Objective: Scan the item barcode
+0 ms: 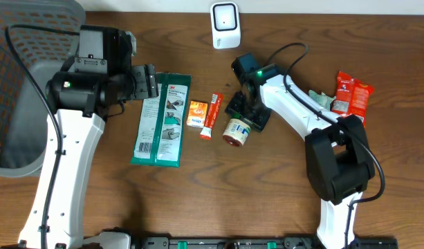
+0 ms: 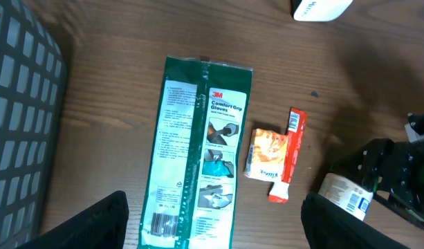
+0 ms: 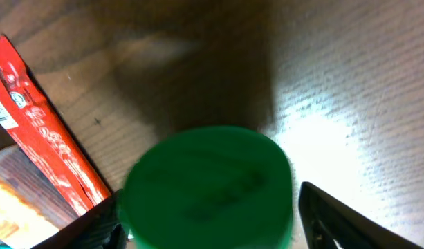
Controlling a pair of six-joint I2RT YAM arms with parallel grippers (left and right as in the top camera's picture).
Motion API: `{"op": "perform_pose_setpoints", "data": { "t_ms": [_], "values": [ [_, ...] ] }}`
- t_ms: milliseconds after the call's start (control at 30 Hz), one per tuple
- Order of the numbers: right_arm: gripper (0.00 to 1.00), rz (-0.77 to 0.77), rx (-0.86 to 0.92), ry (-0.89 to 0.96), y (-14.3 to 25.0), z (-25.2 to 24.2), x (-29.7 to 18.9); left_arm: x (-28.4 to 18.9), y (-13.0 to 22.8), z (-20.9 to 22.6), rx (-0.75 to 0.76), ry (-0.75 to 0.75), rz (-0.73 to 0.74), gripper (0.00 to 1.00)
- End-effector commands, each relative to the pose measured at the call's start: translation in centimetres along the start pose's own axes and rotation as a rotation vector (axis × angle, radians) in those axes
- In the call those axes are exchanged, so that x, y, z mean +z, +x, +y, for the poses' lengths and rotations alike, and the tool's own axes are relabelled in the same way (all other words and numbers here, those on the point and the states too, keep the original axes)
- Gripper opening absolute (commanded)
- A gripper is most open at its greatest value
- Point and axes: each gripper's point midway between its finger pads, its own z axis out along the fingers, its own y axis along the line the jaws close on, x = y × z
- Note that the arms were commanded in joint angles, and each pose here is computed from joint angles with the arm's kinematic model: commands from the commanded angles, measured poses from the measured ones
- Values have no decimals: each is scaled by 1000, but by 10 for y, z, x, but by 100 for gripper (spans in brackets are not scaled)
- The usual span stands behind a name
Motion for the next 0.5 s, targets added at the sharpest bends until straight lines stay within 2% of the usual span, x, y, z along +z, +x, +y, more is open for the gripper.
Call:
{"op": "perform_pose_setpoints", "data": {
  "t_ms": [0,167,300,467],
  "values": [
    [68,-61,-155,-25,-3,9,-12,-3,-4,2,-8,-10,-11,80],
    [68,-62,-284,-49,-1,16,-12,-3,-4,2,-8,-10,-11,80],
    [64,-71,-391,-55,3,21,-12,-3,-4,2,-8,-10,-11,80],
    [84,-59,-431,-47,7,20,-11,-3,-4,2,-8,-10,-11,80]
  ]
}}
